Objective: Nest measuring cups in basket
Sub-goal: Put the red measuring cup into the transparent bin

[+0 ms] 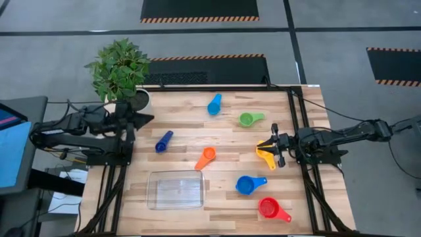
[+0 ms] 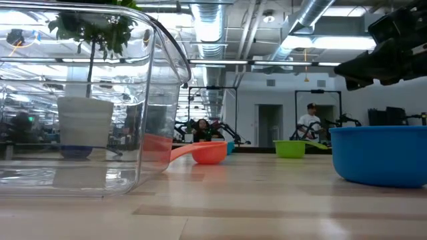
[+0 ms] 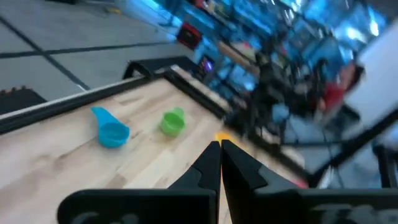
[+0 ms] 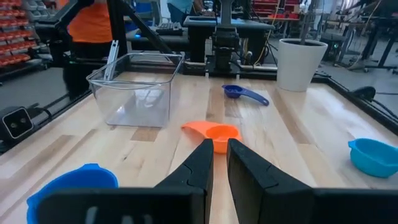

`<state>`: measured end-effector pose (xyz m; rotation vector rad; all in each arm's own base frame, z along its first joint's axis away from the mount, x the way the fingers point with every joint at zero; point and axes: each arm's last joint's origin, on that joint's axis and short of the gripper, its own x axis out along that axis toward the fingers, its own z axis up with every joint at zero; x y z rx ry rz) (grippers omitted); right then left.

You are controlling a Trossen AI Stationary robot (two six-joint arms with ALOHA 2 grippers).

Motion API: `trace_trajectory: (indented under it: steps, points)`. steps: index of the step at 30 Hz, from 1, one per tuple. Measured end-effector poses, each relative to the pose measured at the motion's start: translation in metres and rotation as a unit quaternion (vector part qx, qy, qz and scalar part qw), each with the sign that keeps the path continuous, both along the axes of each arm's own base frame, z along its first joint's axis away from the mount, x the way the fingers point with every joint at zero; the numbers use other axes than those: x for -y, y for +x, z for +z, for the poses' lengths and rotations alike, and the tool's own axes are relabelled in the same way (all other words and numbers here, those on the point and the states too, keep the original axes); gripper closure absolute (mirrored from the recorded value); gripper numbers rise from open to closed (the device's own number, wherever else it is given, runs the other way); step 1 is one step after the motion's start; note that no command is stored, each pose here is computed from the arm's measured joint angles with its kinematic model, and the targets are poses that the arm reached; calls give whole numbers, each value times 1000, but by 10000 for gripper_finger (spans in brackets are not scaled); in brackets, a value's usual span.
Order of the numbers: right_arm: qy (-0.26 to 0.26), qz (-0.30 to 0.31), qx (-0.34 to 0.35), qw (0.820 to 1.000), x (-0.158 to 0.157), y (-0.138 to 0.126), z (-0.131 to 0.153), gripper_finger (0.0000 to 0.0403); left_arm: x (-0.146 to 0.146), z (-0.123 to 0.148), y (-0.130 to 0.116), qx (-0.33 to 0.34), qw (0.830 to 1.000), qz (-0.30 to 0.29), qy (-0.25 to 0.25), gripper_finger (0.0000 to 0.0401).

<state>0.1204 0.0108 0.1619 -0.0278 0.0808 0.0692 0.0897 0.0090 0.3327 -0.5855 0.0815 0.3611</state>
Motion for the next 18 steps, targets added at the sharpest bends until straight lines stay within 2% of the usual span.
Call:
trace_trajectory:
  steps: [2,5,10,15,18]
  points:
    - [27,2,1,1000,-1,0,1,331,-1,0,0,1,1000,18,-5,401]
    - [96,1,-1,995,-2,0,1,331,-1,0,1,1,1000,29,-8,401]
    - [209,-8,-3,978,-2,0,3,331,-2,-1,2,2,999,36,-15,401]
    - [279,-25,21,960,0,0,7,331,-2,-1,3,2,999,34,-20,401]
    - [315,-23,27,949,0,0,9,331,-1,-1,3,11,998,35,-49,401]
